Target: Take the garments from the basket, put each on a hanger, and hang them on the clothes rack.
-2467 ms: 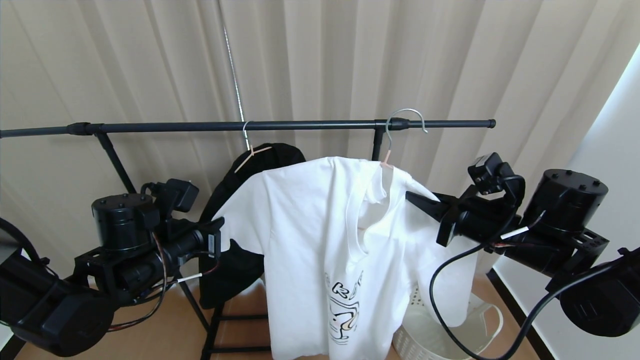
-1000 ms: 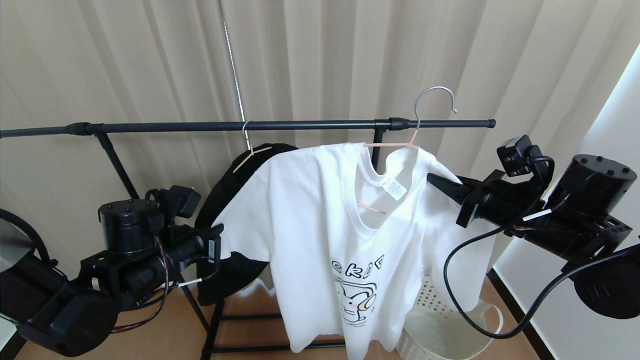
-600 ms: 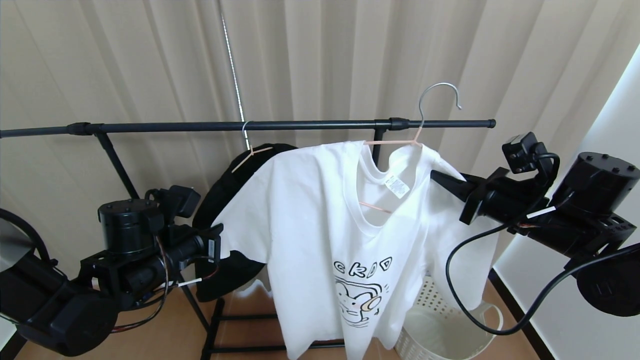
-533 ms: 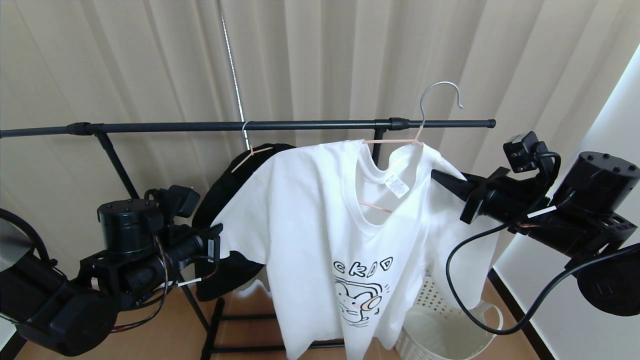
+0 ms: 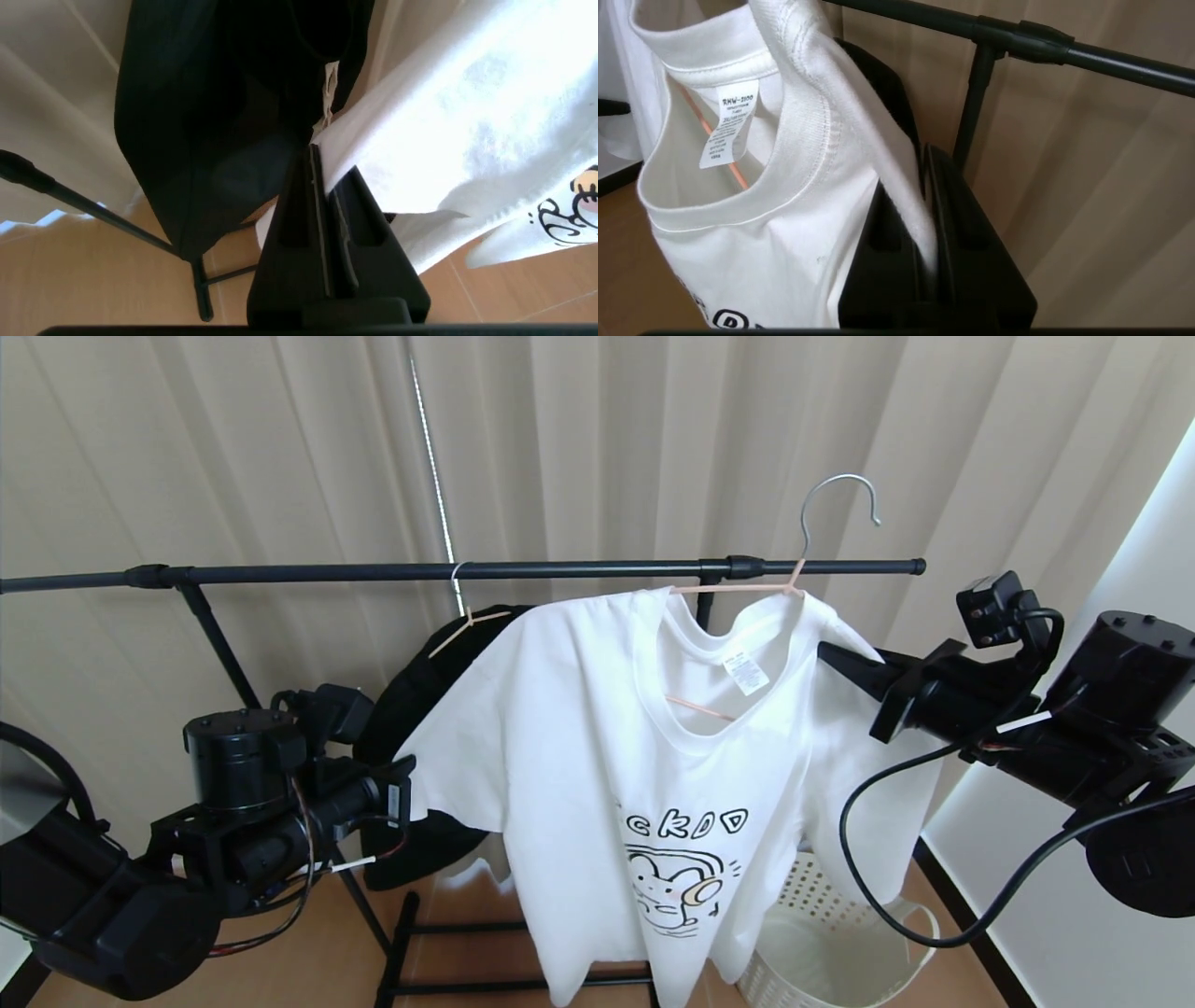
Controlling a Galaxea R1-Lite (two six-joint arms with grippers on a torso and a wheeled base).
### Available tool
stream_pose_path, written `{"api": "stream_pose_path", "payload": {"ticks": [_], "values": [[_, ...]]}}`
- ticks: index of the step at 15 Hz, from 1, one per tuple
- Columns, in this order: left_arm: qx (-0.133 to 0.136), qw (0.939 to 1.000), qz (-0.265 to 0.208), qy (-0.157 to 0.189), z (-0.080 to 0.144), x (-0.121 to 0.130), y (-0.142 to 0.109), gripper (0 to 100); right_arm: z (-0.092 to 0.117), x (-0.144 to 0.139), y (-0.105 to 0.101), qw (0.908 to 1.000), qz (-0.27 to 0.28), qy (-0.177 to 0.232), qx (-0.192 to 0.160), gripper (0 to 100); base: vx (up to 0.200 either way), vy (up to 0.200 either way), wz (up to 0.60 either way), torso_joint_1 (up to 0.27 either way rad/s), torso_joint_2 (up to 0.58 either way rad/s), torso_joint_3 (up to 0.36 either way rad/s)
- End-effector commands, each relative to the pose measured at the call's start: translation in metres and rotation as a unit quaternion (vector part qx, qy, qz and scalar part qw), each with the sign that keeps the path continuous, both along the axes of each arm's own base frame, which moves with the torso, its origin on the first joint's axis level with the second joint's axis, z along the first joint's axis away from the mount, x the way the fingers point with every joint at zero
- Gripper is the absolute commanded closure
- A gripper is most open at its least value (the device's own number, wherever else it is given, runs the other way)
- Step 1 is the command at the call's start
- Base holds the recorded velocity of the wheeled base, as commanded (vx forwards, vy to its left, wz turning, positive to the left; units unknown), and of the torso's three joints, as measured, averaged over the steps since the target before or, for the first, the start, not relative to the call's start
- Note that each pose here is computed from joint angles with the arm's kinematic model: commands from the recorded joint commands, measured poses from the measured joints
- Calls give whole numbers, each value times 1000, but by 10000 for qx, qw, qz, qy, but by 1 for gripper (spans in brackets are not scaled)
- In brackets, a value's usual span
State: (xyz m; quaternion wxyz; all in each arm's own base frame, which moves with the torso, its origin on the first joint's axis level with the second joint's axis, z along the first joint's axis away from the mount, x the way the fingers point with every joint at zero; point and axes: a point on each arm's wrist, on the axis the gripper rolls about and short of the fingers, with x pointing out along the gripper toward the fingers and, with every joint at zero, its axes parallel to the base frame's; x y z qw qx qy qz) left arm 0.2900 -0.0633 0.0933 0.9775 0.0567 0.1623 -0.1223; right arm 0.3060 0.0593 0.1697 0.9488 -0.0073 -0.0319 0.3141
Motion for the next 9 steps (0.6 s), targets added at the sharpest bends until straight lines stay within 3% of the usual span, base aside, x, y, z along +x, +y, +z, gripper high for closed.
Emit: {"api": "stream_pose_path", "payload": {"ticks": [1,7,8,9], "values": [[1,10000,1,7,0,0,0,100,2,0,-2,10000,-23,-36,6,100,0,0,0,0,0,0],[43,10000,-11,44,-3,-1,1,100,2,-1,-4,10000,71,-16,14,100,0,0,0,0,0,0],[37,10000,-11,14,-3,-1,1,0,2,-1,-4,10000,70,-21,8,100,0,0,0,0,0,0],[25,10000,-9,-7,-4,0,1,0,2,-1,-4,10000,70,-21,8,100,0,0,0,0,0,0]]}}
